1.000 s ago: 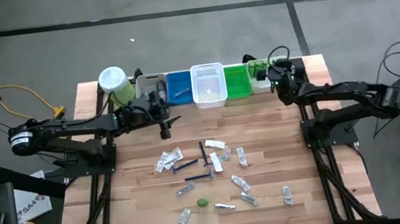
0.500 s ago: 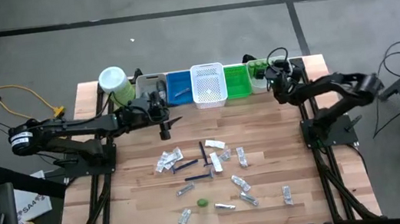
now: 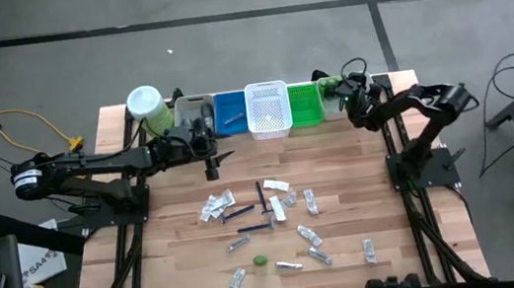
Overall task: Pick & Place Travel size toiletries
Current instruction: Put the top green shampoo into the right white bin, then put the green shampoo into the right white bin
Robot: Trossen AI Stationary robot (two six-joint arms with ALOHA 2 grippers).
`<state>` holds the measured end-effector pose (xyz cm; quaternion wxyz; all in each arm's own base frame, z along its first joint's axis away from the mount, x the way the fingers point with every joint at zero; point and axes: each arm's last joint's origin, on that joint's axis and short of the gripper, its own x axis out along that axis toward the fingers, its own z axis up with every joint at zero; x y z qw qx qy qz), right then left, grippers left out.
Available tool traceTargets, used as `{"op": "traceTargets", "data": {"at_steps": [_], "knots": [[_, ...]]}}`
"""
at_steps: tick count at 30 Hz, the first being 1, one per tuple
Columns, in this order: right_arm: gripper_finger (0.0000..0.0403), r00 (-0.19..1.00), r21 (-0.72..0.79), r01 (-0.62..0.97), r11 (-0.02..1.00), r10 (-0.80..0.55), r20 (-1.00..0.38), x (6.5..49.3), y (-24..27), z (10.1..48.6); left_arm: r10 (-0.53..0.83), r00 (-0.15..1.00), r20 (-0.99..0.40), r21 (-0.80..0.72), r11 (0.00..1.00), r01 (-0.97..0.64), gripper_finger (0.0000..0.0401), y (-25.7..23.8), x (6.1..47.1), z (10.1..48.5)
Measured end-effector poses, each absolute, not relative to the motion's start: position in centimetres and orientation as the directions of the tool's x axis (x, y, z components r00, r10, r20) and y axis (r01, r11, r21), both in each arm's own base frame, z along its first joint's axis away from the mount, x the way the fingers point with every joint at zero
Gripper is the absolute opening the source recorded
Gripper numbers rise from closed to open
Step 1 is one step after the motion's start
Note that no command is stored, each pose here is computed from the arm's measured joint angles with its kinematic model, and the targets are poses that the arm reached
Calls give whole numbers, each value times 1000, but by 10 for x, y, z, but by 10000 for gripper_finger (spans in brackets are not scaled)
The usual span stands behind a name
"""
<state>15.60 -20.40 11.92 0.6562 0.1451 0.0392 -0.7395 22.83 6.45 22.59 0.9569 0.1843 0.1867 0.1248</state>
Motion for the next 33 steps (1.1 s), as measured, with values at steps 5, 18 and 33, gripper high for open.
{"op": "traceTargets", "data": {"at_steps": [5,18,33], "knots": [[93,-78,138,982,-126,-949,-306,153,-208,115,307,897,-317,399,902,-168,218,65,228,225],[148,-61,132,985,-110,-943,-326,152,-208,113,307,897,-317,399,902,-168,218,65,228,225],[192,-50,156,983,-96,-960,-275,152,-207,129,307,897,-317,399,902,-168,218,65,228,225]]}}
